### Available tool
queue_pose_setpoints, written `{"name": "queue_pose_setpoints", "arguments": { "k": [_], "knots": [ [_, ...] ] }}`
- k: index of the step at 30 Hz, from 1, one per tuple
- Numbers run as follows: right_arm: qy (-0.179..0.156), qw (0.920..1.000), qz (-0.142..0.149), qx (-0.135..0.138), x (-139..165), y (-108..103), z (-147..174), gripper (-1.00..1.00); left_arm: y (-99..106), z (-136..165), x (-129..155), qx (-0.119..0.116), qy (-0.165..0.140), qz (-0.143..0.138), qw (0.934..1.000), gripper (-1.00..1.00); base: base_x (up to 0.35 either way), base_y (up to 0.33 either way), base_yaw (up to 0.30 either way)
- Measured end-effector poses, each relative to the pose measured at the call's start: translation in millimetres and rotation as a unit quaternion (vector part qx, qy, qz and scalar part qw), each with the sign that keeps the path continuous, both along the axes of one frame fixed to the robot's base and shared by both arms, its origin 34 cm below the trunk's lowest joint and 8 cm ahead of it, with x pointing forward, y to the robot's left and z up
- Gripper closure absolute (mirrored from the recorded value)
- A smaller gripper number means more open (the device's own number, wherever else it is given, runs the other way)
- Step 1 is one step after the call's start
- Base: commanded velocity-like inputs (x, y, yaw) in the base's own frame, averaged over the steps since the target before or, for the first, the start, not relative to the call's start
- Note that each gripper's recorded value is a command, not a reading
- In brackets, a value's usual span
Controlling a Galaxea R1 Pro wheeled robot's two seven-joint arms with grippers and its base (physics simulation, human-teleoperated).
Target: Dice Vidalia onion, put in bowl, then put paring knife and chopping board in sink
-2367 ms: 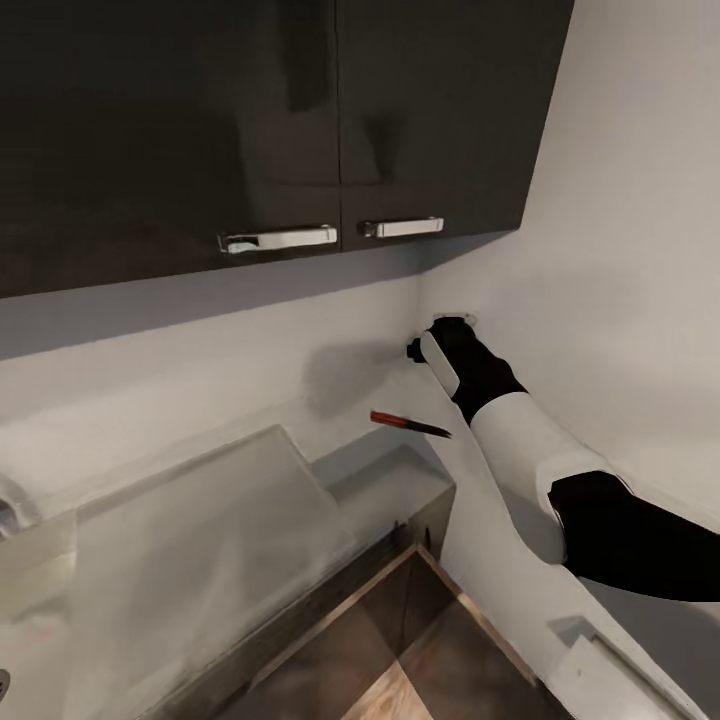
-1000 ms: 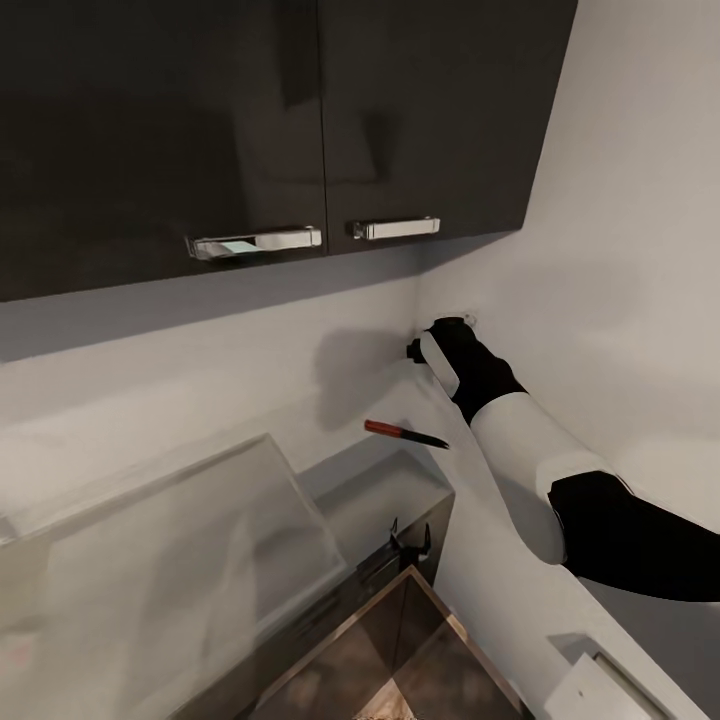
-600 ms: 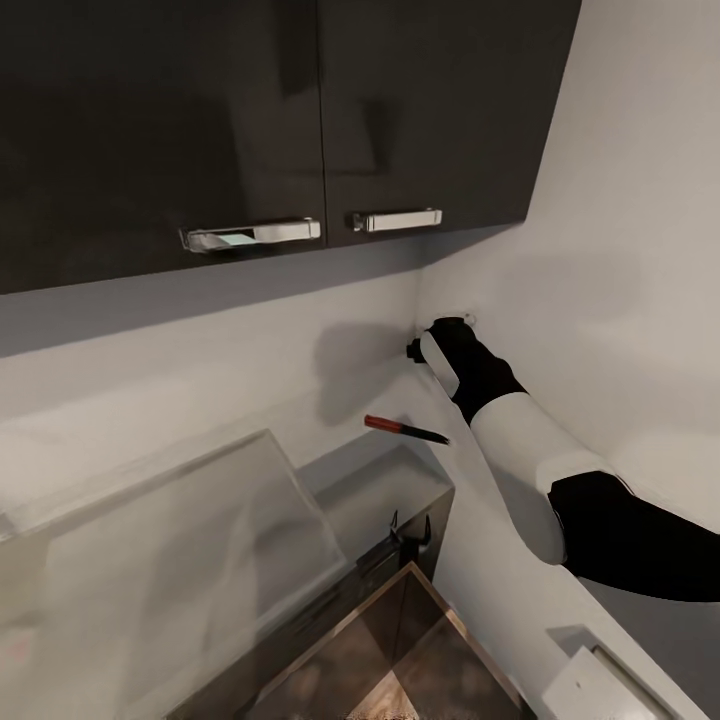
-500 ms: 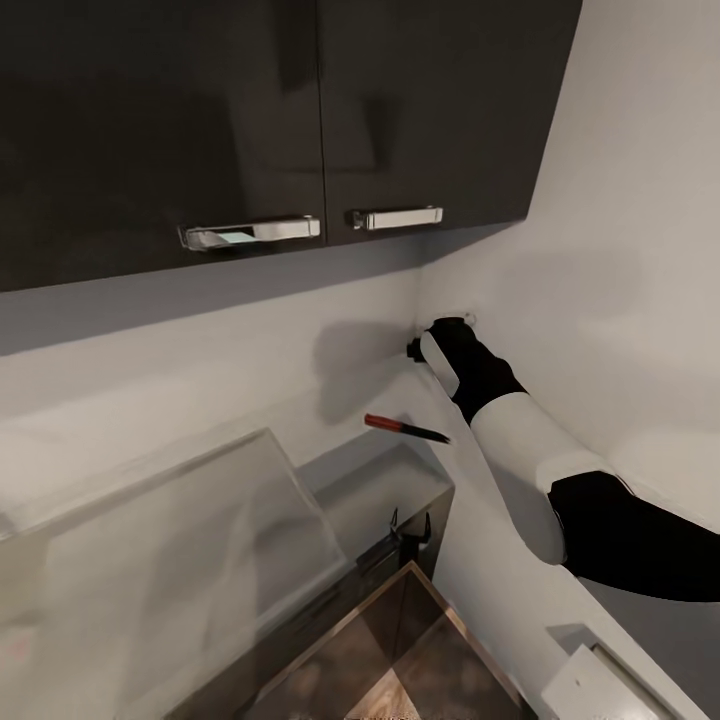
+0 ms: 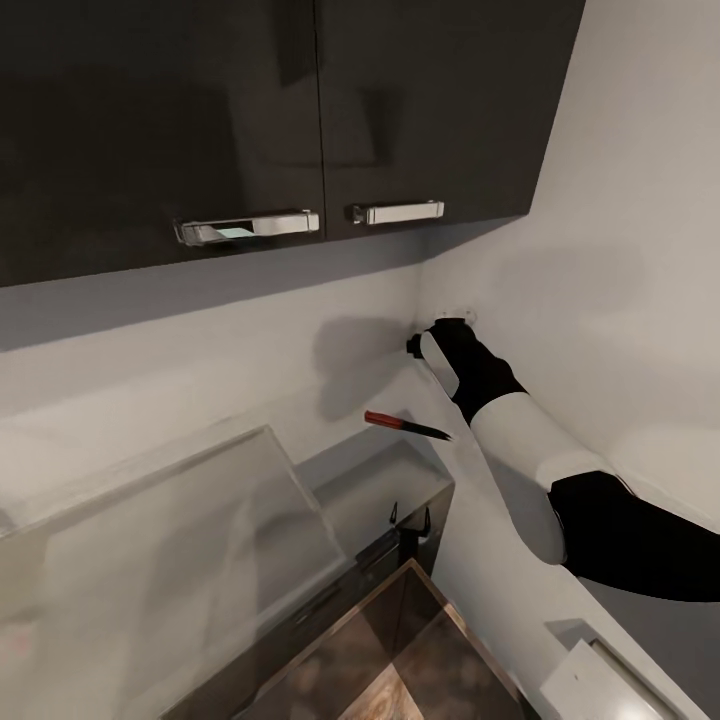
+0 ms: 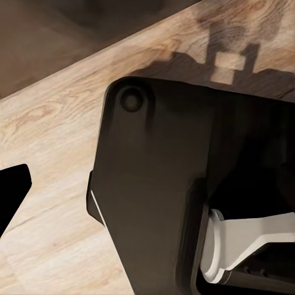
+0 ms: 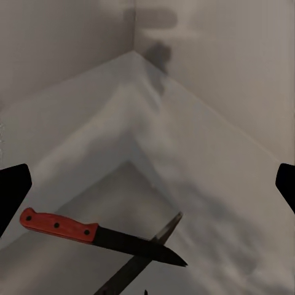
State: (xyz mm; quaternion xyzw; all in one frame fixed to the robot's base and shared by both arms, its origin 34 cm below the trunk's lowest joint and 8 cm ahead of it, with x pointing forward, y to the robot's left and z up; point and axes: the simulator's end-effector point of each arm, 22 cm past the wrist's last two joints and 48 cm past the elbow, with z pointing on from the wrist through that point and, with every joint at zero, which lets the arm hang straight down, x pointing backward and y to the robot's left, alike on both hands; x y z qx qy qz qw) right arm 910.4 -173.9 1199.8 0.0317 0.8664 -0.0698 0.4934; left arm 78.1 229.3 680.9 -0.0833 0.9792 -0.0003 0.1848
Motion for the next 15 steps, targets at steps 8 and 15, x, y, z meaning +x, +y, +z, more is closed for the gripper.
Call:
{"name": "queue_pose_setpoints", "arguments": {
  "k": [8, 15],
  "knots": [
    [-0.047, 0.9988, -0.006, 0.011, 9.3, 0.0, 16.5, -1.0, 1.8, -0.2, -1.4, 0.001, 0.002, 0.0, 1.0, -1.0, 0.0, 0.0, 0.0],
    [-0.051, 0.9986, -0.007, 0.01, 10.3, -0.7, 15.8, -1.0, 1.4, -0.7, -5.3, 0.001, 0.006, -0.001, 1.0, -1.0, 0.0, 0.0, 0.0]
  ]
}}
